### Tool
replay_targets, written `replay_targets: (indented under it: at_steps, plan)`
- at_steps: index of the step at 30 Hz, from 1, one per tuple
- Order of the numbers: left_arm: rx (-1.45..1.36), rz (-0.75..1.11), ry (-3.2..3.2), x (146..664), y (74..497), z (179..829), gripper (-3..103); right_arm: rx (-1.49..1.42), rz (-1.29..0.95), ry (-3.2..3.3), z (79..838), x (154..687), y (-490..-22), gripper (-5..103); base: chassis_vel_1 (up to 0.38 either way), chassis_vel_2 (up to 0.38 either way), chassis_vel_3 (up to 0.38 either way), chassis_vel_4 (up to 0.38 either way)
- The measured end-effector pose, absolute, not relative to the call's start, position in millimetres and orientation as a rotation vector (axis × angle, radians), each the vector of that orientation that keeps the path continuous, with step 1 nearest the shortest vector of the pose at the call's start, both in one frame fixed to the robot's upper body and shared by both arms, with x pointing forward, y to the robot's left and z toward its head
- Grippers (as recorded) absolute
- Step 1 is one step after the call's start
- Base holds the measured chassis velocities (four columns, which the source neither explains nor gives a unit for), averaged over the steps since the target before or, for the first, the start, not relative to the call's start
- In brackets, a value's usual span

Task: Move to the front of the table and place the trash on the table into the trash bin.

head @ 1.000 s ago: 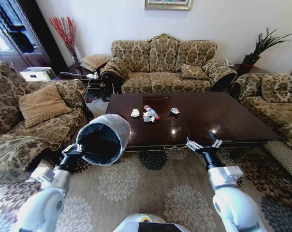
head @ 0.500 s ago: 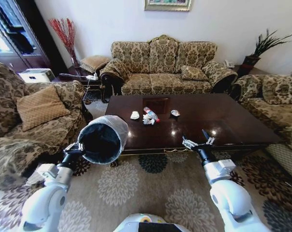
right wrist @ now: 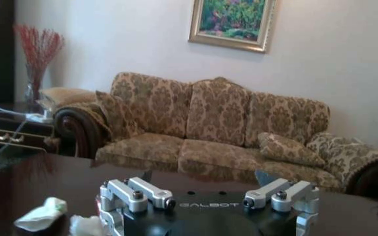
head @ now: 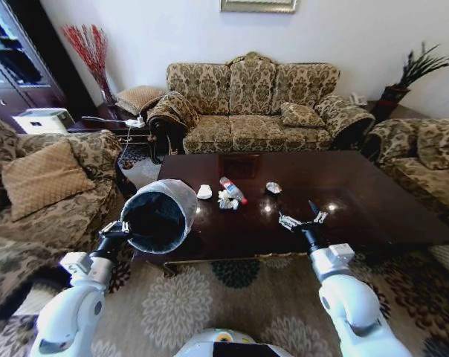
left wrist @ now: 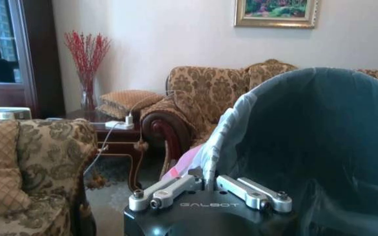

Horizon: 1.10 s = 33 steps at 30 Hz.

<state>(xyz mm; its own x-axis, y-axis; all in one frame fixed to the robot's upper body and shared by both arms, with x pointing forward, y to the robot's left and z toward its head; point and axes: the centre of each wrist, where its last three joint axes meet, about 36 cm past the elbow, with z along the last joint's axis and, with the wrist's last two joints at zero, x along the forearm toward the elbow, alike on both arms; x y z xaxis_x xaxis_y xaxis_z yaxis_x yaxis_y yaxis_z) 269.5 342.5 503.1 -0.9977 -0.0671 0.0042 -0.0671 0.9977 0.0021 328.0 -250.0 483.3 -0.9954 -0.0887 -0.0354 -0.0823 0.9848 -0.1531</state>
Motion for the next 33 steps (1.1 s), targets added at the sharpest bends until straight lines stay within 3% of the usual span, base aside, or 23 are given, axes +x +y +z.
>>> replay_targets:
  at_steps: [8, 21, 27, 33]
  plan:
    - [0.120, -0.022, -3.150, 267, 340, 505, 0, -0.168, -0.225, 3.125, 435, 372, -234, 100, 0.003, -0.004, -0.003, -0.003]
    - [0.114, -0.059, -3.183, 272, 336, 519, 0, -0.247, -0.121, 3.217, 355, 507, -138, 100, 0.009, -0.007, -0.018, 0.008]
    - [0.076, -0.055, -3.185, 282, 333, 520, 0, -0.212, -0.078, 3.236, 340, 537, -124, 100, 0.000, 0.000, 0.000, 0.000]
    - [0.068, -0.042, -3.172, 287, 334, 514, 0, -0.255, -0.033, 3.262, 330, 535, -113, 100, 0.000, 0.000, 0.000, 0.000]
